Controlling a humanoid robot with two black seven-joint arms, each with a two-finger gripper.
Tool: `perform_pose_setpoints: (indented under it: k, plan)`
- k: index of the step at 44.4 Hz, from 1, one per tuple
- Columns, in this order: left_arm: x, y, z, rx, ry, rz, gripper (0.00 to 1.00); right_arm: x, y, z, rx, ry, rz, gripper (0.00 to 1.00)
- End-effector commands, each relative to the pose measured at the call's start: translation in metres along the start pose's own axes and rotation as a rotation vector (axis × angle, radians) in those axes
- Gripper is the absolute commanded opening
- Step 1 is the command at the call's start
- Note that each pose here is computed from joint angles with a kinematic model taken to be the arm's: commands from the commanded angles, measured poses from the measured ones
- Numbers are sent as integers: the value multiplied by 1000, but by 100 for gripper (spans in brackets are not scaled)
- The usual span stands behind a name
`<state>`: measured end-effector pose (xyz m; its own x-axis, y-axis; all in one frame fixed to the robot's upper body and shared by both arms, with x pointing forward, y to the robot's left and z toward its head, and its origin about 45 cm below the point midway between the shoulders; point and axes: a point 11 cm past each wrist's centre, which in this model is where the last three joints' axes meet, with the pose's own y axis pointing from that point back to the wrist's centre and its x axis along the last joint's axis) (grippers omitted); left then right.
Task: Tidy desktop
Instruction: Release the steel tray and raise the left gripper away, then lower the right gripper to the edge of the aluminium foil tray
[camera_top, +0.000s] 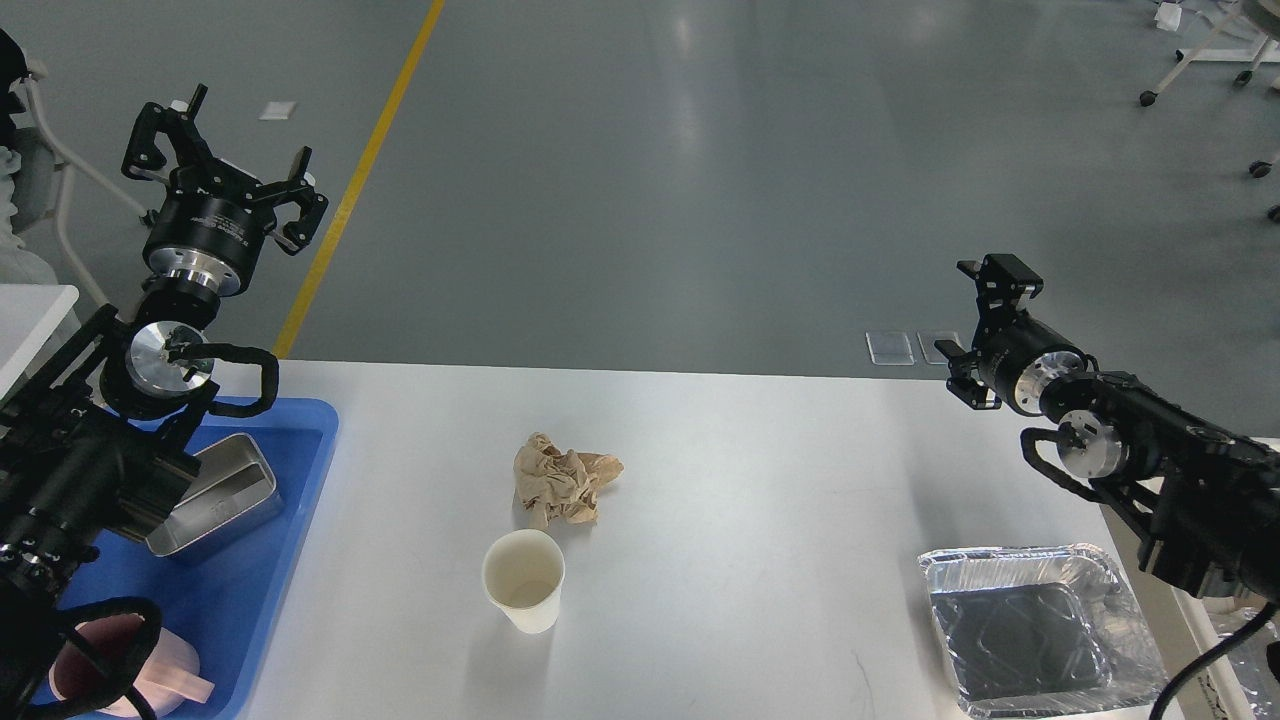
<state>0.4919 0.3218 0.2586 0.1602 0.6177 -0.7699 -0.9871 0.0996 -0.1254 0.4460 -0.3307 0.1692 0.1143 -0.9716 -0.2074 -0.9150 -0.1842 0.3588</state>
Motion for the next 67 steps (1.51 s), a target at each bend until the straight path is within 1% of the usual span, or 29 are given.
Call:
perform_pose_setpoints:
  k: [1, 5, 10, 11, 12, 17, 18, 19, 21, 25, 30, 31, 32, 33, 43, 54, 57, 59, 62, 67]
  plan:
    - [2, 4, -16, 69, 151, -21, 98, 2, 6, 7, -36, 113, -59, 100]
    - [5, 7, -18, 85, 196, -34, 98, -2, 11, 15, -76, 275, -119, 100]
    - [11, 13, -20, 86, 212, -32, 98, 13, 33, 18, -116, 485, -177, 100]
    - [11, 13, -20, 86, 212, -32, 98, 13, 33, 18, -116, 486, -177, 100]
    - [16, 16, -21, 81, 218, -23, 98, 22, 50, 20, -140, 604, -219, 100]
    - [22, 20, -22, 68, 219, -7, 98, 42, 81, 11, -159, 747, -253, 99]
    - [22, 20, -22, 68, 219, -7, 98, 42, 81, 11, -159, 747, -253, 99]
    - [26, 23, -23, 59, 217, 4, 98, 51, 101, 4, -169, 819, -270, 99]
    - [30, 26, -24, 51, 216, 14, 98, 59, 121, -4, -177, 890, -286, 99]
    - [35, 30, -25, 49, 213, 28, 98, 66, 153, -17, -196, 993, -309, 99]
    - [38, 31, -26, 47, 216, 38, 98, 71, 190, -28, -237, 1108, -339, 99]
    - [38, 31, -26, 47, 216, 38, 98, 71, 190, -28, -237, 1108, -339, 99]
    - [38, 32, -26, 48, 216, 40, 98, 71, 211, -35, -259, 1160, -353, 99]
    - [38, 32, -26, 48, 216, 41, 98, 71, 219, -38, -267, 1177, -357, 99]
    - [38, 31, -26, 47, 216, 46, 98, 70, 276, -78, -311, 1296, -333, 100]
    - [38, 31, -26, 48, 216, 49, 98, 52, 309, -143, -296, 1357, -336, 100]
    - [38, 31, -27, 48, 217, 49, 98, 50, 315, -153, -292, 1366, -333, 100]
    - [37, 30, -26, 48, 217, 47, 98, 45, 325, -170, -279, 1388, -321, 100]
    - [38, 31, -27, 48, 217, 49, 98, 41, 327, -177, -268, 1398, -324, 100]
    - [39, 31, -27, 50, 215, 53, 98, 43, 325, -172, -286, 1399, -333, 100]
